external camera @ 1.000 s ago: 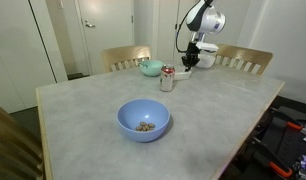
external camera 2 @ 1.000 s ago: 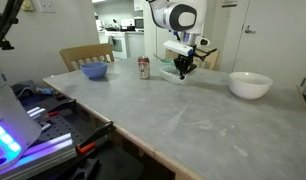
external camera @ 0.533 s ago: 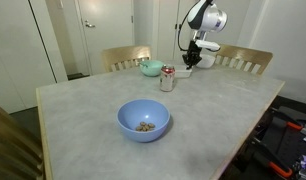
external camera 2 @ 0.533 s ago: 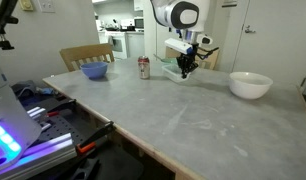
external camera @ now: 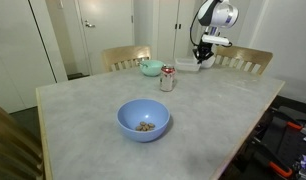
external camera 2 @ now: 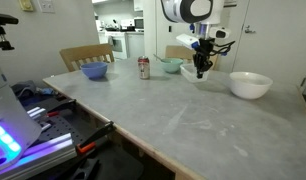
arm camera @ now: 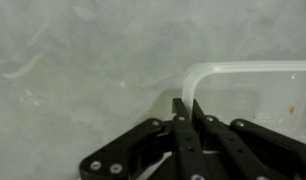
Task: Move the can to the left, then move the plastic box and the bowl to the right
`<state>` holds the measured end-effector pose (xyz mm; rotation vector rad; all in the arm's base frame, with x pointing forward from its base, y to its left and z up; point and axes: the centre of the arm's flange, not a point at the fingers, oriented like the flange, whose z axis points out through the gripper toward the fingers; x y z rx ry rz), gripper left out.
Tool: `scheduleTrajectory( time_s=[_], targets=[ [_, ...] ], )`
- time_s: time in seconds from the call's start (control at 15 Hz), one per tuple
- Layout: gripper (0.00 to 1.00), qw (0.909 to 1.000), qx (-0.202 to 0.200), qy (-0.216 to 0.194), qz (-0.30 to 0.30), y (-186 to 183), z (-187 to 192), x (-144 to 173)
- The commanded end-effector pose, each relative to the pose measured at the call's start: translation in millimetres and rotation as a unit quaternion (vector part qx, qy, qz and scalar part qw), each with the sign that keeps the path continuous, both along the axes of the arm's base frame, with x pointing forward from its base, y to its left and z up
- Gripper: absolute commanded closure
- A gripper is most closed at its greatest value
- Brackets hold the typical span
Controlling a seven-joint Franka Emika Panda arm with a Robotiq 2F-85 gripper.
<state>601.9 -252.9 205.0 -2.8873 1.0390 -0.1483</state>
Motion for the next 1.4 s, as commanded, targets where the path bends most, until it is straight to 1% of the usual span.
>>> scheduleTrajectory(
  time_s=[0.0, 0.2, 0.4, 0.53, 0.73, 0.87, 1.0, 1.07, 1.13, 1.2, 1.33],
  targets=[
    [0.98, 0.9948, -0.001, 0.006, -0.102, -15, 0, -36],
    [0.98, 0.9816, 0.002, 0.022, -0.19, -29, -7, -60],
    [0.98, 0.9629, 0.005, 0.025, -0.269, -35, -8, -77],
    [0.98, 0.9506, 0.008, 0.026, -0.309, -37, -8, -85],
    [0.98, 0.9335, 0.022, 0.033, -0.356, -33, -10, -95],
    [0.98, 0.9257, 0.028, 0.038, -0.375, -30, -12, -96],
    [0.98, 0.9199, 0.033, 0.041, -0.389, -26, -11, -96],
    [0.86, 0.9182, 0.034, 0.041, -0.392, -25, -11, -96],
    [0.66, 0.918, 0.037, 0.042, -0.393, -24, -10, -95],
    [0.61, 0.9177, 0.039, 0.041, -0.393, -23, -8, -94],
    [0.46, 0.9187, 0.041, 0.036, -0.391, -21, -3, -91]
  ],
)
